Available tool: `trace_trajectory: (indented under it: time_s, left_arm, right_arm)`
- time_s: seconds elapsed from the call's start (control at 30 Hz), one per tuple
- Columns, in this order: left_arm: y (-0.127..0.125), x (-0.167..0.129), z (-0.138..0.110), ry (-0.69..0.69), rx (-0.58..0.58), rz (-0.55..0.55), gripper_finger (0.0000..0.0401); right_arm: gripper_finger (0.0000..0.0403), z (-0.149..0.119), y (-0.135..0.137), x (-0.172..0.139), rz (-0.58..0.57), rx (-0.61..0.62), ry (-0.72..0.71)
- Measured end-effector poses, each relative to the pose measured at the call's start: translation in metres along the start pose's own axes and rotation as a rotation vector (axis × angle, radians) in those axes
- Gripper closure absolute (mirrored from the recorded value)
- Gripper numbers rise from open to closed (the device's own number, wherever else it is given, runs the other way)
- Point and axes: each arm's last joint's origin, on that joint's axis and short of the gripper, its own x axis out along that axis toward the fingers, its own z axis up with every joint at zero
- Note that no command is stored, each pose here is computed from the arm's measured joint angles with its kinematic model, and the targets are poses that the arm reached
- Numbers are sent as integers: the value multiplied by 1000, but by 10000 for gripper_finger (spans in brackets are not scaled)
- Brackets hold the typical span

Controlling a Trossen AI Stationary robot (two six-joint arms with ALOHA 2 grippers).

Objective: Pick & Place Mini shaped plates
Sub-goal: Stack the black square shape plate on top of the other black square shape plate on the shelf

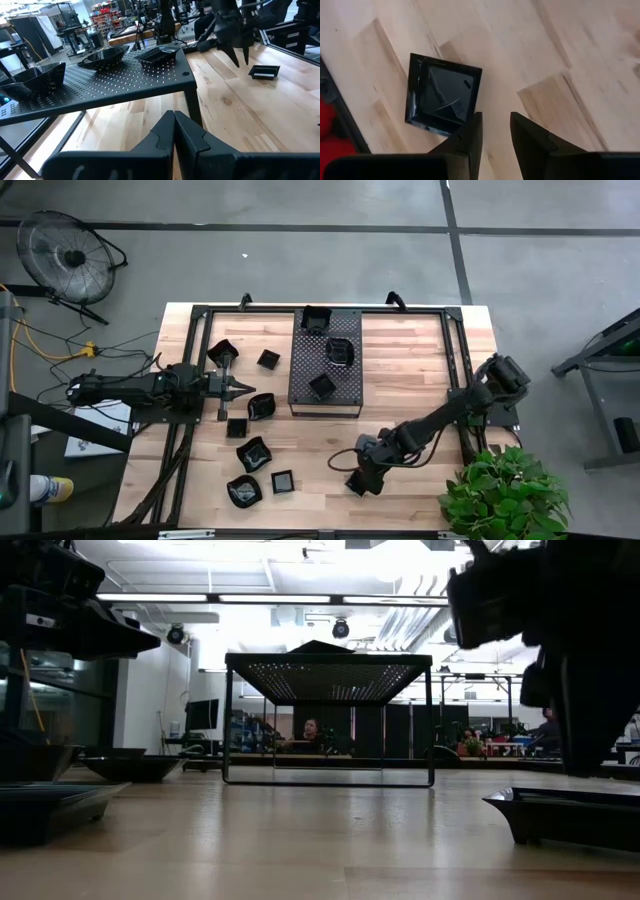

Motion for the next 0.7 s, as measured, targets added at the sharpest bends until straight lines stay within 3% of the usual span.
trace_trajectory:
  time_s: [0.7]
  left_arm:
    - [0,0,0,0,0,0,400]
  right_arm:
    - [309,11,10,20,-13,-9,8]
